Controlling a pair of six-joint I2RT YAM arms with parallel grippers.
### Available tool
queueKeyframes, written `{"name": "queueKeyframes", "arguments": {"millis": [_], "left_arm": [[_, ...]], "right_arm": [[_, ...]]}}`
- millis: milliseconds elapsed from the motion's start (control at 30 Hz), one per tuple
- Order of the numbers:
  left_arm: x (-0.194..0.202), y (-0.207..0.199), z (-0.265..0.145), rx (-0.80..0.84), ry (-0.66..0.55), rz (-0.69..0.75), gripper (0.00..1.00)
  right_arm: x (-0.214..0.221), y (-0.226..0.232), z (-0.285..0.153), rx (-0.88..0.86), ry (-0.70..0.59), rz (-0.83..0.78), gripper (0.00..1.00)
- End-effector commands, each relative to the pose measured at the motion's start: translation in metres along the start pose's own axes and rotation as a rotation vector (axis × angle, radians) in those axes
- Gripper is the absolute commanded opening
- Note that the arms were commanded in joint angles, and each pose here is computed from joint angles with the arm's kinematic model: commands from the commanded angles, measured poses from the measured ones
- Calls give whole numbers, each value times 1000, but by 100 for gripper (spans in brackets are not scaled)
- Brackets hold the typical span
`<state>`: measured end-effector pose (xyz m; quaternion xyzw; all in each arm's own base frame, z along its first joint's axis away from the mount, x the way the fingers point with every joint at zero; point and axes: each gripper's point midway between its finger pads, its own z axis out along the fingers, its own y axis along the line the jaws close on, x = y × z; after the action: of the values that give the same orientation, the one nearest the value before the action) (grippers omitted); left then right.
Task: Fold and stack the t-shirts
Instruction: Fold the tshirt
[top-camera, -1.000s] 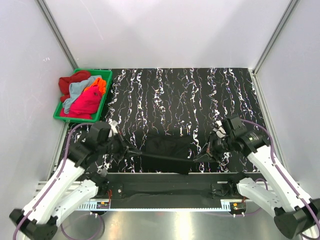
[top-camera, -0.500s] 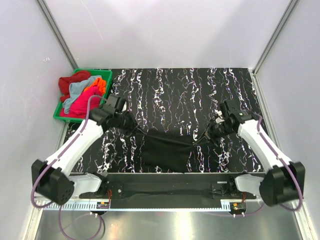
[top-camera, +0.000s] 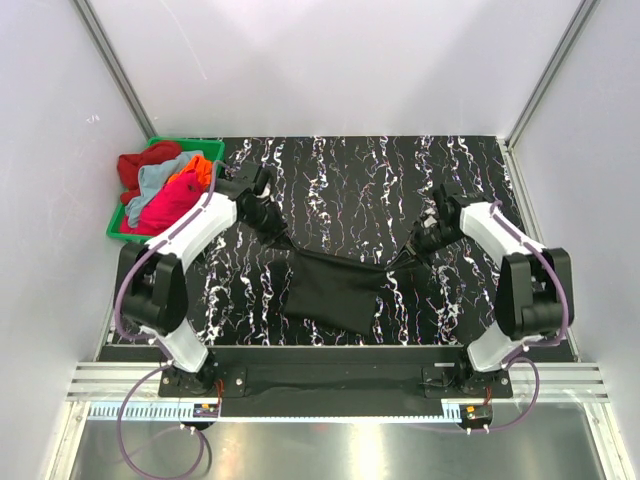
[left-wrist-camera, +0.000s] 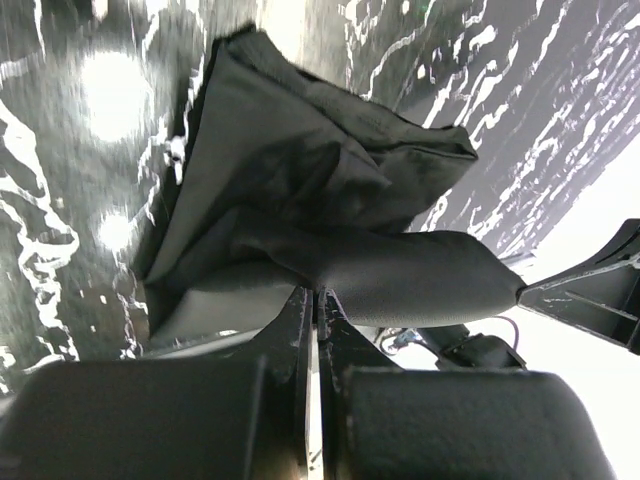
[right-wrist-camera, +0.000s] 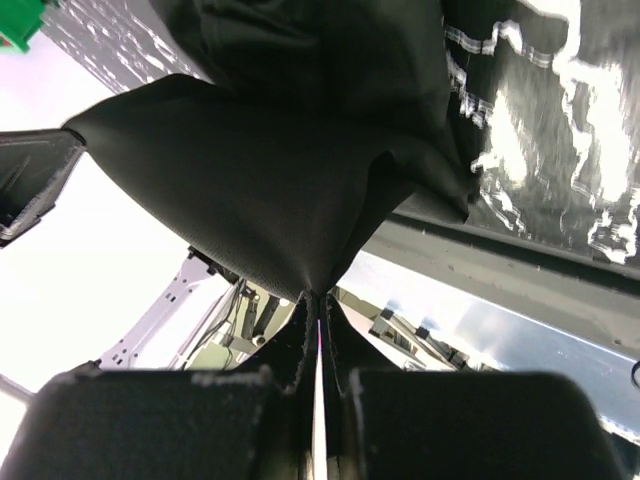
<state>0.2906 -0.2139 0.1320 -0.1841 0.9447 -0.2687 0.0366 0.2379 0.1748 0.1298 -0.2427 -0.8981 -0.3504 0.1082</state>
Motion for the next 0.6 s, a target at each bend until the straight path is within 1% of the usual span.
{"name": "queueKeyframes", "arguments": {"millis": [0,33,67,100,133,167,200,233,267,300,333,367,400,467,500,533,567], "left_arm": [[-31,-6,5,3,-44,79,0],[-40,-9,6,1,-61,93,0],[-46,-1,20,-35,-44,86,1],[-52,2,25,-46,-44,91,1],[-61,-6,25,-31,-54,106,4],[-70,-7,30,-41,-65,128,8],[-81,0,42,-75,-70,182,20],[-103,-3,41,-109,-138,225,22],[-115,3,39,-152,-169,265,25],[-122,-2,33,-135,-180,282,33],[-128,-14,19,-106,-216,303,39],[-129,-19,8,-99,-236,338,47],[-124,-36,-17,-41,-272,383,55],[-114,-47,-35,11,-285,435,57],[-106,-51,-41,43,-273,458,59],[-93,-48,-48,57,-268,467,61],[-88,-48,-49,76,-270,482,64]], "right_arm": [[-20,9,1,-21,0,-48,3],[-26,9,2,-23,-3,-52,5],[-33,7,4,-21,-7,-46,8],[-44,3,12,-17,10,-23,8],[-58,4,17,-33,-12,-37,9],[-73,-2,18,-39,-25,-33,17],[-95,-13,28,-8,-27,-12,19],[-114,-22,30,19,-62,-15,23],[-143,-23,21,62,-140,-65,35],[-156,-29,26,90,-143,-81,40],[-155,-31,21,130,-126,-75,43],[-163,-21,10,144,-157,-129,44],[-158,-13,-3,139,-185,-149,46],[-149,-5,-16,122,-232,-182,50],[-138,10,-29,80,-268,-234,55],[-134,17,-31,54,-287,-280,59],[-126,18,-27,46,-278,-324,63]]}}
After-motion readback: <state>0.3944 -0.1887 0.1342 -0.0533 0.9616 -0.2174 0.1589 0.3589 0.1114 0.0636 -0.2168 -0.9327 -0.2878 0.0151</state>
